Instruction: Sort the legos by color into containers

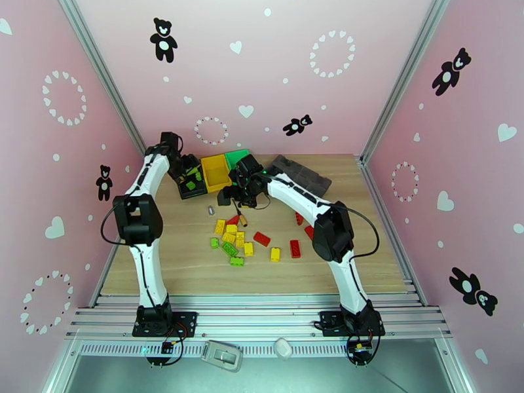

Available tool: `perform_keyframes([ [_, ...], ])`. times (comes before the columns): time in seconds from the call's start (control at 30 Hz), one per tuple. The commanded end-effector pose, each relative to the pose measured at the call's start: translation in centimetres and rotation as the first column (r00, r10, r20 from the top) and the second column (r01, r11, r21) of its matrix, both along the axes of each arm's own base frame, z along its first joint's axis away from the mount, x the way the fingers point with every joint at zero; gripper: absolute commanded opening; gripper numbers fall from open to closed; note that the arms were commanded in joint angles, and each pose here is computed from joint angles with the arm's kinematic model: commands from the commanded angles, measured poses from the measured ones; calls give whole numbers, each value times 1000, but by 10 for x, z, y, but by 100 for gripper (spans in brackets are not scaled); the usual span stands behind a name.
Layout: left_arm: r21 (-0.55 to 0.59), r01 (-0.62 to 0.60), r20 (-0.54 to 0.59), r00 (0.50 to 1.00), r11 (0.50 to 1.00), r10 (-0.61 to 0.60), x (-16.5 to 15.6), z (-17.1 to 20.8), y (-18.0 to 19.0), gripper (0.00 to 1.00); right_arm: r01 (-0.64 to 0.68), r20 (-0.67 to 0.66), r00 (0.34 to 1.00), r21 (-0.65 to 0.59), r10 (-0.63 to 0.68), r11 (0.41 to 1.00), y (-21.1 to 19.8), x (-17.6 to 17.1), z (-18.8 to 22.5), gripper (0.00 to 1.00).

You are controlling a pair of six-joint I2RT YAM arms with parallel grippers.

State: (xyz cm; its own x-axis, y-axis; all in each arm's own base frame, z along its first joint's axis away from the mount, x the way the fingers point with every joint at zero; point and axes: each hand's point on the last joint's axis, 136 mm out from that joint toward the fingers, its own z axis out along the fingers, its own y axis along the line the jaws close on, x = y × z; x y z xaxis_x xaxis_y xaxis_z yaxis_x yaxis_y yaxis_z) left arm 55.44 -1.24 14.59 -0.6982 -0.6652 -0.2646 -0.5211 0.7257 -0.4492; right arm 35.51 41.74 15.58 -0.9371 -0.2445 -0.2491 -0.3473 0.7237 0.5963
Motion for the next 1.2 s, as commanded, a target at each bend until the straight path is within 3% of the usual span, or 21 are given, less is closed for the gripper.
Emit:
perform_keyframes([
  [0.0,-12,22,-17,1000,1000,-23,-9,14,-4,88,-16,30,999,-45,18,999,-11,-7,11,93],
  [0.3,41,62,-30,998,997,-61,-64,23,-12,88,0,26,1000,-131,3,991,-37,-22,-7,89],
  [0.83,102,208,-200,962,973,-185,-202,-27,-77,78,9,45,999,-312,6,950,-63,-63,-31,81],
  [1.17,98,317,-233,929,943,-288,-262,-41,-137,76,136,44,990,-455,-131,880,-135,-102,-60,78],
])
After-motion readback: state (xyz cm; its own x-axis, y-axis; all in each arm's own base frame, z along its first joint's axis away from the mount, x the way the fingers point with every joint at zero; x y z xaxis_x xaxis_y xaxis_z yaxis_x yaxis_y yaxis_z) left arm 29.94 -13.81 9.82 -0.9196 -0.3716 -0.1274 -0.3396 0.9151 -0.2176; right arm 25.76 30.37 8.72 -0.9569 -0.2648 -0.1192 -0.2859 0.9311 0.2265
